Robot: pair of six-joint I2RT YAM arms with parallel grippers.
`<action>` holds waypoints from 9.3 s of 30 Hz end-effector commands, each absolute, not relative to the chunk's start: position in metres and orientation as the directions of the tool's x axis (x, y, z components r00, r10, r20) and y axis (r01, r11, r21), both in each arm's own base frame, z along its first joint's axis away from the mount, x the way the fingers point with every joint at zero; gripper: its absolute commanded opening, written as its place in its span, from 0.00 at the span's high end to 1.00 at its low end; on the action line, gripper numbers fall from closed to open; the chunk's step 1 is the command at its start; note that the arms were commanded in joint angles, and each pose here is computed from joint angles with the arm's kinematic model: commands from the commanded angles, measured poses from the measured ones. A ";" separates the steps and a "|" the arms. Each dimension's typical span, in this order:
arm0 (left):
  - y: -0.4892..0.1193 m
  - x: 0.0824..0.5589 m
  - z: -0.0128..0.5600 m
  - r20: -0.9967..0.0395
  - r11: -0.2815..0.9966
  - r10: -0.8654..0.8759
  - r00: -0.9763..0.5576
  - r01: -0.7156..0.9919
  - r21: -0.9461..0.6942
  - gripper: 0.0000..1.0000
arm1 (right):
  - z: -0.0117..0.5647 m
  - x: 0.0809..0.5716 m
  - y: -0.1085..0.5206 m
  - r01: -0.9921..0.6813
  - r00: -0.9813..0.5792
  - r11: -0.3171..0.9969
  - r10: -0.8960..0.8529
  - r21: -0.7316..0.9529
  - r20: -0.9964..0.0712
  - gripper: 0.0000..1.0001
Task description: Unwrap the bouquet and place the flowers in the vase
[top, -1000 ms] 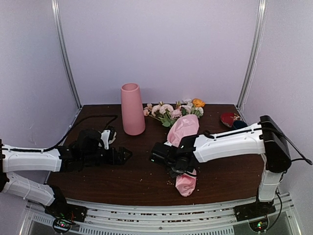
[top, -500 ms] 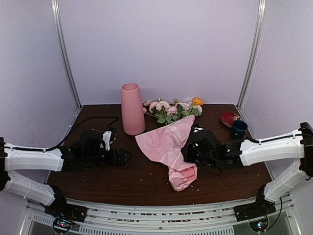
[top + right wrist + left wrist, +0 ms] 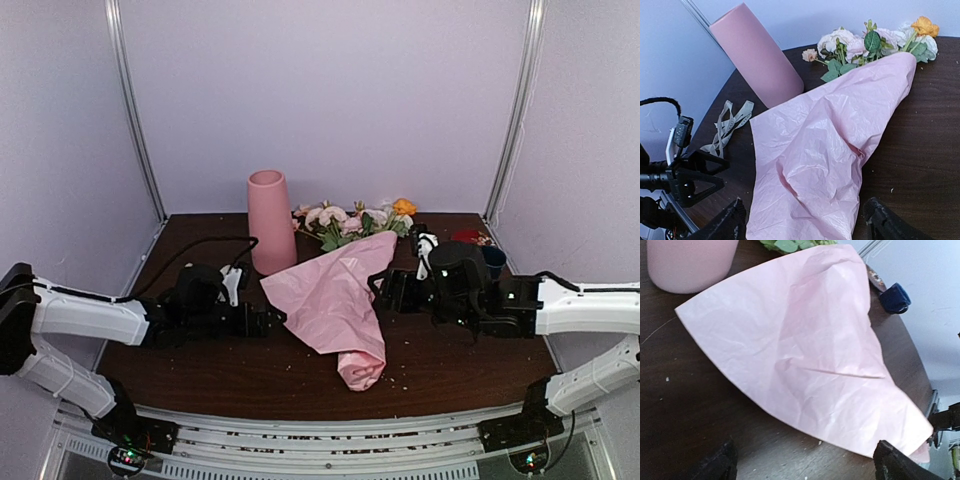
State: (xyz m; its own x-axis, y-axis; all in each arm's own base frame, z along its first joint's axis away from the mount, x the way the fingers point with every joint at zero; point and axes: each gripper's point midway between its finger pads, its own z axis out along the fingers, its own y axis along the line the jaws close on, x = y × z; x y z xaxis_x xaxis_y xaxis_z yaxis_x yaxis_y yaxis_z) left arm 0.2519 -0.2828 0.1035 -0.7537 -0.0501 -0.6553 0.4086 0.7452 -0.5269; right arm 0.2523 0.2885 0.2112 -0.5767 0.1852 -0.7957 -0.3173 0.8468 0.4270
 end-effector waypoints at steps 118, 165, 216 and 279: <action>-0.393 0.322 0.197 -0.690 0.514 -0.181 -0.700 0.531 -0.674 0.06 | 0.290 0.308 0.381 -0.533 -0.589 0.795 -0.102 0.289 -0.802 0.11; -0.281 0.249 0.134 -0.358 0.528 -0.449 -0.819 0.080 -0.846 0.02 | 0.171 0.292 0.052 0.408 -0.398 0.858 0.473 0.310 -0.786 1.00; -0.259 0.345 0.175 -0.586 0.721 -0.500 -0.638 0.068 -0.689 1.00 | 0.184 0.273 0.032 0.451 -0.333 0.827 0.504 0.335 -0.797 1.00; -0.276 0.268 0.025 -0.520 0.858 -0.035 -0.853 0.242 -0.454 0.94 | 0.046 0.288 0.150 0.224 -0.751 0.879 0.431 0.420 -0.500 0.40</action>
State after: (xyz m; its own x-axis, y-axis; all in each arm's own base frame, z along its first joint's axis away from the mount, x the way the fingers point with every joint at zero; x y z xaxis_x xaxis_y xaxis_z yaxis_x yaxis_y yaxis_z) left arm 0.2615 -0.2799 0.0321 -0.8528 0.0149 -0.5220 0.2780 0.8592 -0.4296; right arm 0.2854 0.1528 0.0427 -0.7805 0.3827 -0.4942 0.2052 0.9037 0.3757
